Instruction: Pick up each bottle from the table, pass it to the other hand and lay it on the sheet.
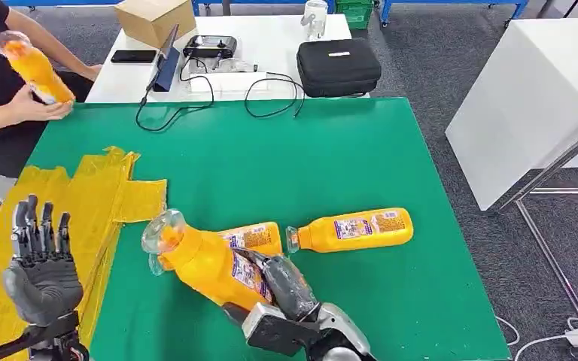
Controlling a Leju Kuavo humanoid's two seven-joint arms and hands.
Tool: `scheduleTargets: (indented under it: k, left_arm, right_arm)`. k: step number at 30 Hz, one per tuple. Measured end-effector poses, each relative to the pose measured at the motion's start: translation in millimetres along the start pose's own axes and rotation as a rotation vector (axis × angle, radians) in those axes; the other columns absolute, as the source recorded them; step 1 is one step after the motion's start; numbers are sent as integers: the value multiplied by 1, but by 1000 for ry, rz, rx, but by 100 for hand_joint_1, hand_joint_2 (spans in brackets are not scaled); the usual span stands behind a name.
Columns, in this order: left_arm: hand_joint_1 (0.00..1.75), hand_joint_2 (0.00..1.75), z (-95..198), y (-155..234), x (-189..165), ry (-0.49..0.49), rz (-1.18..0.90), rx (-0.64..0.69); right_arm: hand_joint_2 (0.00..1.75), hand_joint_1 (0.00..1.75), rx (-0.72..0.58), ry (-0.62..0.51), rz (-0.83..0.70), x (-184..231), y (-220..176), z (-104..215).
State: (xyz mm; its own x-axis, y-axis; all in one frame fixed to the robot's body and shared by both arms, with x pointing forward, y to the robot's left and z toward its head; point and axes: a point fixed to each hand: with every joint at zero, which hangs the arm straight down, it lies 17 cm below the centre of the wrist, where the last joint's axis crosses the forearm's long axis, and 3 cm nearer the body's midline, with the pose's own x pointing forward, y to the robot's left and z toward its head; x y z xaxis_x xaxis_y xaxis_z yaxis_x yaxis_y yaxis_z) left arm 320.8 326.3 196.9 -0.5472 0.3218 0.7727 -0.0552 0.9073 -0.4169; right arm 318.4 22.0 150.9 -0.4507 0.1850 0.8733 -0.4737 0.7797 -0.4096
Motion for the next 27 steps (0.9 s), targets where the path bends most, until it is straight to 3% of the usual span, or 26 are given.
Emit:
scheduleTargets:
  k: [10,27]
  left_arm:
    - [0,175,31,-73,-35,176,241,-140]
    - [0,175,44,-103,-51,252,282,-211]
  right_arm:
    - [175,175,-117,-57,-28,24,-28,-22]
    - [175,175,-151,-63,-2,29,-35,-36]
